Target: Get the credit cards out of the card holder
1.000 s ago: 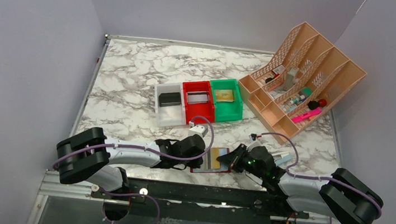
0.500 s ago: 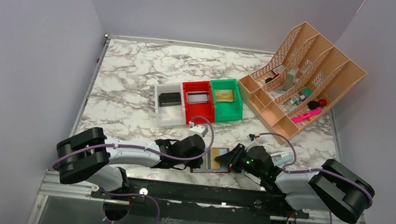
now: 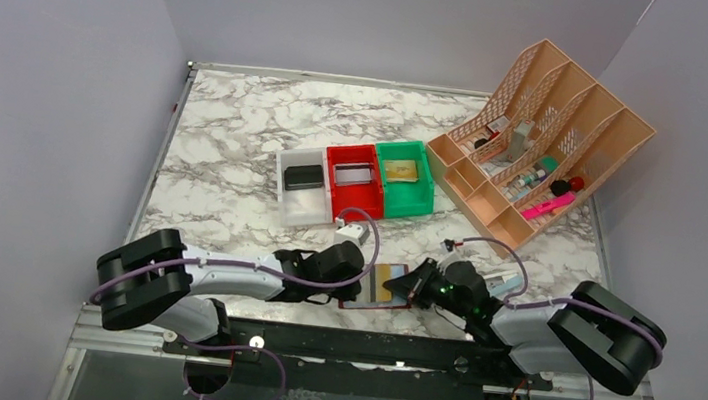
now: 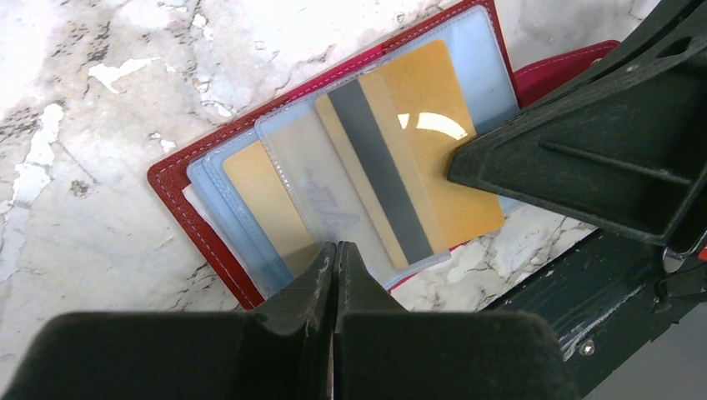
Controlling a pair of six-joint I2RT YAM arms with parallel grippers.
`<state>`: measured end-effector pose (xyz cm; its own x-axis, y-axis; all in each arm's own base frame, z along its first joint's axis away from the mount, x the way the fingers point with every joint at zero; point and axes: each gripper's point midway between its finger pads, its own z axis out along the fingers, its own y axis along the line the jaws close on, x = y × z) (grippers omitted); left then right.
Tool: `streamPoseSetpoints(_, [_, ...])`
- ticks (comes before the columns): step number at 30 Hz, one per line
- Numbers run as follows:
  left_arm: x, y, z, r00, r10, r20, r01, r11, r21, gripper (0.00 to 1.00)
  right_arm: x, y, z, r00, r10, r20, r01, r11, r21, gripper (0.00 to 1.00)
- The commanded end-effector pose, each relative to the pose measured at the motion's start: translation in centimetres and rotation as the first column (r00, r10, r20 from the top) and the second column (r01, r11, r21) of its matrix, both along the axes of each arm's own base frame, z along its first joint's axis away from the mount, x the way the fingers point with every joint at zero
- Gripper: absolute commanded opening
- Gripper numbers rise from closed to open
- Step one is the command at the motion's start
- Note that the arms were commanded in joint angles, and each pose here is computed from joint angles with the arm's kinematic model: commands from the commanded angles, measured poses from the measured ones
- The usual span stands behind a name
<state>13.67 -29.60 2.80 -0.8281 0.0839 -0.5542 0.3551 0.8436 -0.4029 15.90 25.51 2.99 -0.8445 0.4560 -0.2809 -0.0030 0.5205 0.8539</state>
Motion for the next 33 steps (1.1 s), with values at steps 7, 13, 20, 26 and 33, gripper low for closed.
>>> streamPoseSetpoints(7, [-1.0,4.1,-1.3,1.000,0.028,-0.001,-0.028,0.994,0.104,0.03,0.7,-3.4,-0.9,0.992,-0.118,0.037,0.122,0.987,-0.106,0.01])
streamPoseSetpoints(13, [-0.8,3.9,-0.2,1.000,0.026,0.018,-0.027,0.997,0.076,0.16,0.9,-4.2,0.6,0.984,-0.143,0.107,0.152,0.985,-0.077,0.01])
streamPoseSetpoints(20, [-0.3,3.8,1.9,0.998,0.034,0.057,-0.036,0.998,0.049,0.54,1.0,-4.5,1.8,0.976,-0.138,0.171,0.150,0.987,-0.057,0.01])
streamPoseSetpoints(26, [0.5,4.3,4.2,0.993,0.047,0.108,-0.052,0.997,0.050,0.75,1.0,-4.3,2.3,0.971,-0.104,0.215,0.120,0.991,-0.062,0.01])
streamPoseSetpoints(33, [3.1,7.0,6.0,0.970,0.163,0.179,-0.192,0.969,0.154,0.99,1.1,-3.7,3.5,0.951,-0.039,0.305,0.066,0.995,-0.080,0.01])
